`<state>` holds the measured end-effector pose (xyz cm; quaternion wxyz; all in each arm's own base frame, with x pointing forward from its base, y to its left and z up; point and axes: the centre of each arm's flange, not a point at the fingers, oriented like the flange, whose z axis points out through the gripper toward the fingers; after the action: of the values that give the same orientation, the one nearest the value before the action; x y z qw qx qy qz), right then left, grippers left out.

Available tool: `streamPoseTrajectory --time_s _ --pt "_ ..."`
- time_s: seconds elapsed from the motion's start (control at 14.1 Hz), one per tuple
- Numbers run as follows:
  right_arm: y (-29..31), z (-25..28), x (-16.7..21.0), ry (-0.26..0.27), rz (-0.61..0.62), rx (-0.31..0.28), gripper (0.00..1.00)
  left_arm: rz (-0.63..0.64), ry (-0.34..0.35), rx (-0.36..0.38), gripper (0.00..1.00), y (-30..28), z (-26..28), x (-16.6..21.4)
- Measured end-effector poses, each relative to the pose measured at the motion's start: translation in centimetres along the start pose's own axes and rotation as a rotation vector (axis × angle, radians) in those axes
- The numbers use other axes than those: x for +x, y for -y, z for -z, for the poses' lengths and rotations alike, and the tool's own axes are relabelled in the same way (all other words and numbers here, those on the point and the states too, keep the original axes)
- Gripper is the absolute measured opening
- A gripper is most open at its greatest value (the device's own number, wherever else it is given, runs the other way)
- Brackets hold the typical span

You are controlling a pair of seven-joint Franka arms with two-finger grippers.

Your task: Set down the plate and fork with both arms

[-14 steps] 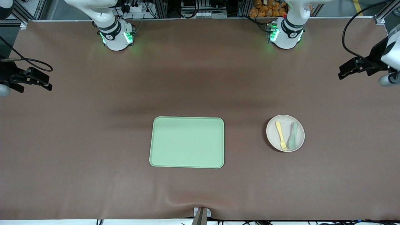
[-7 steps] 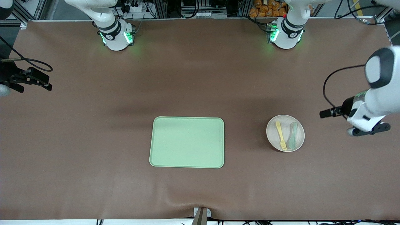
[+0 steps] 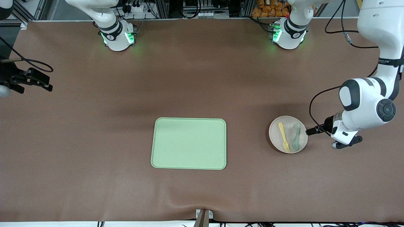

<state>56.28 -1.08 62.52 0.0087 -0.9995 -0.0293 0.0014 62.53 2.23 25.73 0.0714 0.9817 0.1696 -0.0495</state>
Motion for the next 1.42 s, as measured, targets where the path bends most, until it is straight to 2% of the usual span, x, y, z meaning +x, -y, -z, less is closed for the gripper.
streamPoseTrajectory --time_s 0.5,0.57,0.71,0.78,0.85,0.92,1.14,1.21,1.28,1.35,1.42 --pt "0.0 0.0 0.0 0.000 0.000 0.000 1.00 0.029 0.030 -0.007 0.83 1.1 -3.0 0.4" --pt "0.0 0.0 0.0 0.000 0.000 0.000 1.00 0.031 0.034 -0.006 0.78 1.1 -3.4 0.4" --pt "0.0 0.0 0.0 0.000 0.000 0.000 1.00 0.034 0.036 -0.006 0.74 1.3 -4.2 0.5" --pt "0.0 0.0 0.0 0.000 0.000 0.000 1.00 0.036 0.038 -0.005 0.66 1.5 -4.5 0.5" --pt "0.0 0.0 0.0 0.000 0.000 0.000 1.00 0.038 0.041 -0.005 0.66 1.6 -4.8 0.5" --pt "0.0 0.0 0.0 0.000 0.000 0.000 1.00 0.040 0.044 -0.004 0.60 1.7 -5.1 0.5" --pt "0.0 0.0 0.0 0.000 0.000 0.000 1.00 0.044 0.044 -0.004 0.56 1.9 -5.7 0.6" --pt "0.0 0.0 0.0 0.000 0.000 0.000 1.00 0.044 0.045 -0.004 0.52 1.9 -5.9 0.6" --pt "0.0 0.0 0.0 0.000 0.000 0.000 1.00 0.045 0.046 -0.004 0.52 1.9 -6.1 0.6" --pt "0.0 0.0 0.0 0.000 0.000 0.000 1.00 0.045 0.047 -0.004 0.46 1.9 -6.2 0.6" --pt "0.0 0.0 0.0 0.000 0.000 0.000 1.00 0.045 0.048 -0.004 0.46 1.9 -6.3 0.6"
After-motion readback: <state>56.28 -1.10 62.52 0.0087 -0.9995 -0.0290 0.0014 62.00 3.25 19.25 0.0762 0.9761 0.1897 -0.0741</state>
